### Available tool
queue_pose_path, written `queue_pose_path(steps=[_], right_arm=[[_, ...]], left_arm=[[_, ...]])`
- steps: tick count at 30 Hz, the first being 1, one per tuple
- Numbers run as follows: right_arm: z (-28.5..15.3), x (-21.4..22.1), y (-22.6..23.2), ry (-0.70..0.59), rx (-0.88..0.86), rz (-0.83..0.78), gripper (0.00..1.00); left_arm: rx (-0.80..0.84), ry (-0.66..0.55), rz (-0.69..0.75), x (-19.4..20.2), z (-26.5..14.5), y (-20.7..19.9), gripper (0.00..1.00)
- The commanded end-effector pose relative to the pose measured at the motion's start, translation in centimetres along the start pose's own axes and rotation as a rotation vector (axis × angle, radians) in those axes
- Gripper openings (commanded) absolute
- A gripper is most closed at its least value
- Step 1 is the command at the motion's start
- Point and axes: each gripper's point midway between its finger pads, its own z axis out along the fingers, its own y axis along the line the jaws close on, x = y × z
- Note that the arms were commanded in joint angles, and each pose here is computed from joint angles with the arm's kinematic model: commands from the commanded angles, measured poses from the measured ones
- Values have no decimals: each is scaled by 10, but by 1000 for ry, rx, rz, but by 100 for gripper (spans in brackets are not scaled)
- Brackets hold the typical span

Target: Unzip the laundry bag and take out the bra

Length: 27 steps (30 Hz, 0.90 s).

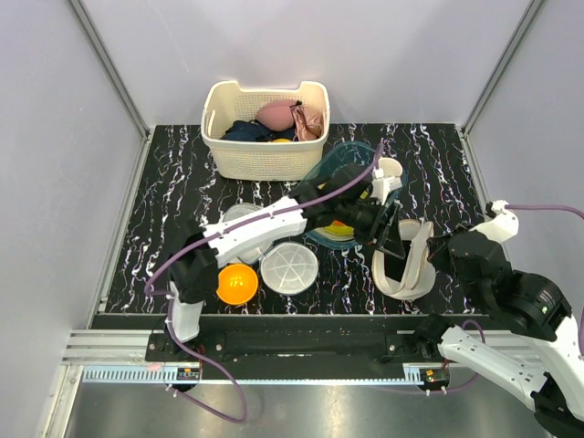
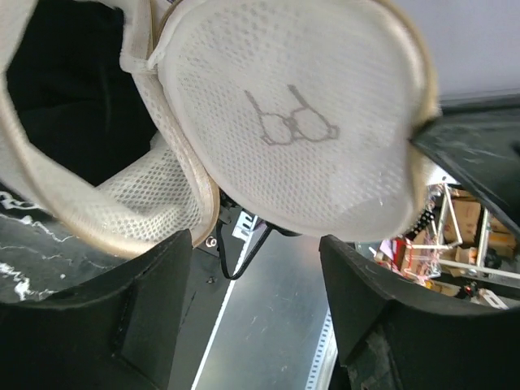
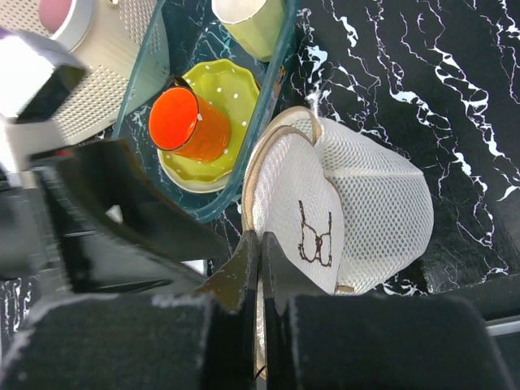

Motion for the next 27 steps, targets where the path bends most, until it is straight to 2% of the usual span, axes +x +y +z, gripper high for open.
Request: queue_pose_path(steps=[1,5,10,15,19,20,23,27], right_arm=[[-4,-7,-7,-44,-6,59,0],[-7,-1,-19,-34,8,93,0],[-10,1,-24,-34,7,116,0],[-10,-1,-22,-36,-2,112,0],[-10,-1,-21,-37,-1,110,0],[-9,-1,-21,-37,-3,110,0],[-8,1,-18,-31,-10,110,0],[-9,1,-17,-27,-18,109,0]], left_arm=[[140,-24,40,-19,12,-40,66],[105,-4,3,-15,33,-22,60],[8,6,-35,-9,61,21,54],[-103,10,-32,1,79,55,52],[-172,-14,-29,2,89,72,54],[-187,-12,-31,4,94,78,60],[-272,-46,-17,0,100,102,67],[-300,-35,-20,2,115,119,67]])
